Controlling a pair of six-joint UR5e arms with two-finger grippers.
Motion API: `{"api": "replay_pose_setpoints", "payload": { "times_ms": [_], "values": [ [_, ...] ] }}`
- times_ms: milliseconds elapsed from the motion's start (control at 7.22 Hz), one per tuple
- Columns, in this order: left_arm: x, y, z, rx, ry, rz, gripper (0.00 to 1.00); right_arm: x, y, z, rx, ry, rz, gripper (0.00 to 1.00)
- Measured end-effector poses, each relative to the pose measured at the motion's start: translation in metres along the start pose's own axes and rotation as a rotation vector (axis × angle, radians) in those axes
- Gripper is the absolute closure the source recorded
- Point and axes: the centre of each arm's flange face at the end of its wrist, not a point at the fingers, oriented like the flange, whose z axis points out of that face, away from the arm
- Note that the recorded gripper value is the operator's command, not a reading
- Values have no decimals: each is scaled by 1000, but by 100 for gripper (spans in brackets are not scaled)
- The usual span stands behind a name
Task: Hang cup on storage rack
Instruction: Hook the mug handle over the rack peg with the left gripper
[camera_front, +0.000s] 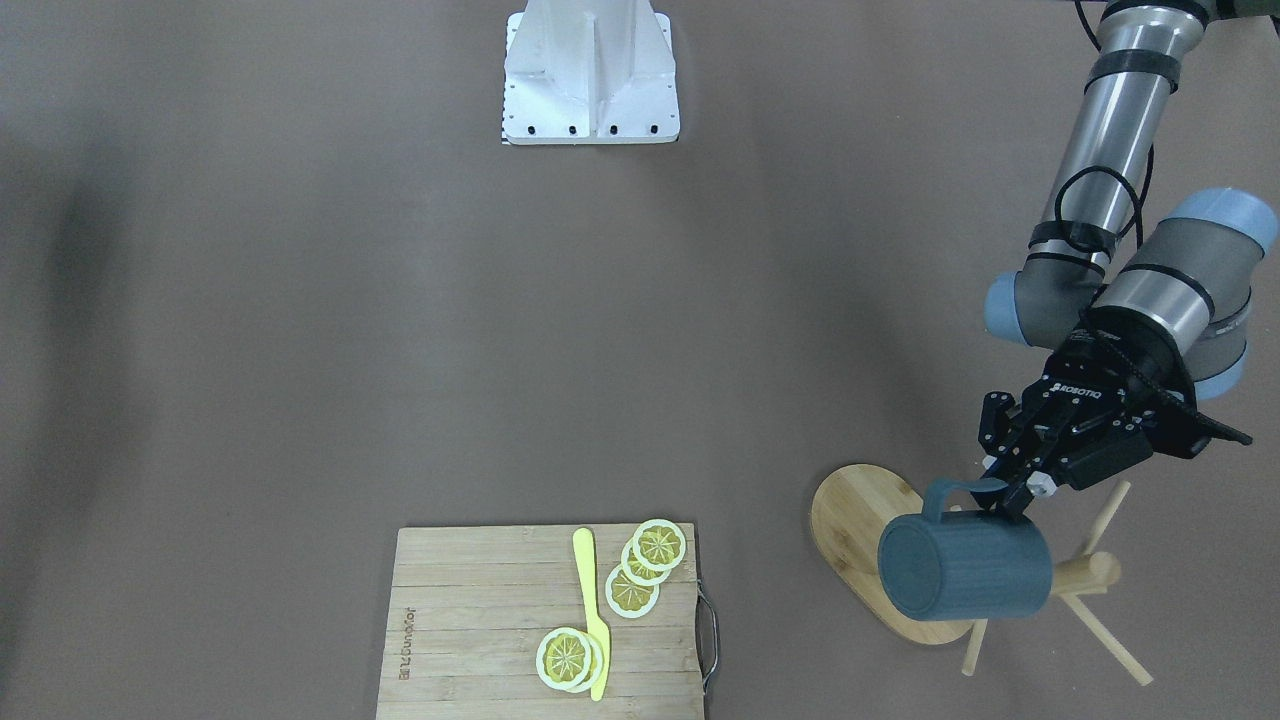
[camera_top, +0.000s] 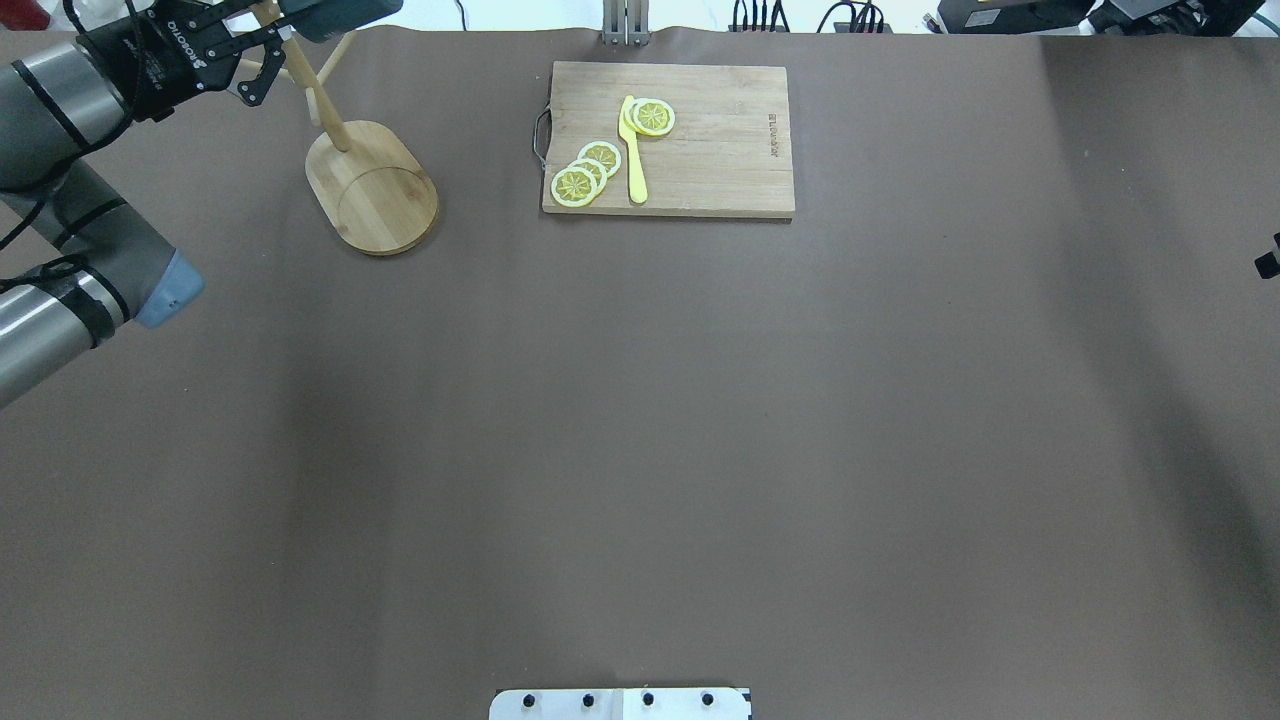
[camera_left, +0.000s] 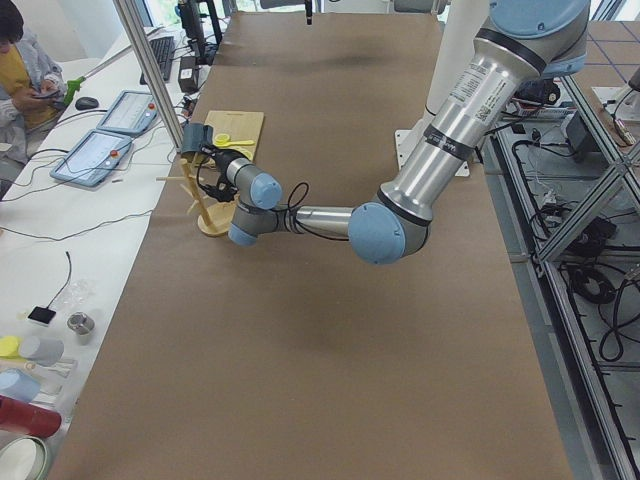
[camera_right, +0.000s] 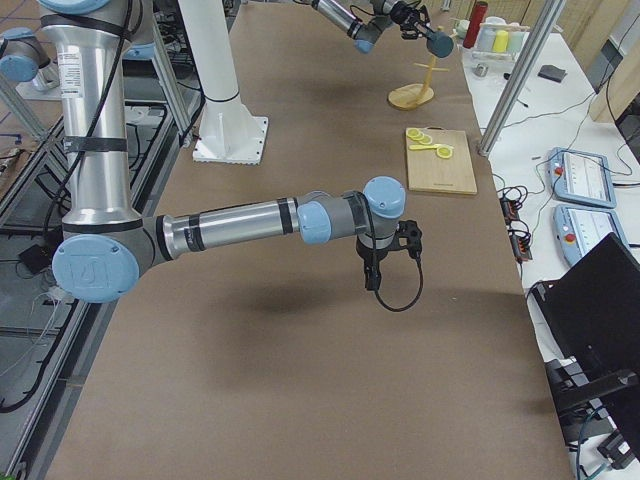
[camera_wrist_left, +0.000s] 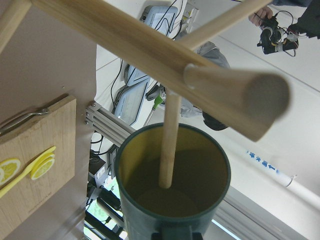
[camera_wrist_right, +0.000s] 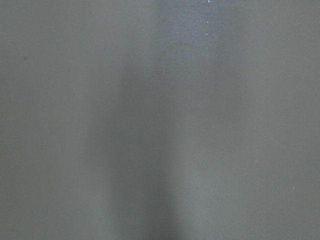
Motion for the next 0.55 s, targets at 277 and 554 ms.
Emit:
{"api": "replay_pose_setpoints", "payload": {
  "times_ms": [277,554],
  "values": [
    [-5,-6,-2,0,26,-95,100,-3,5,-5,7,-3,-4,0],
    [-16,-15,-7,-5,33,-136,100,-3,7,-7,12,-3,-4,0]
  ]
}}
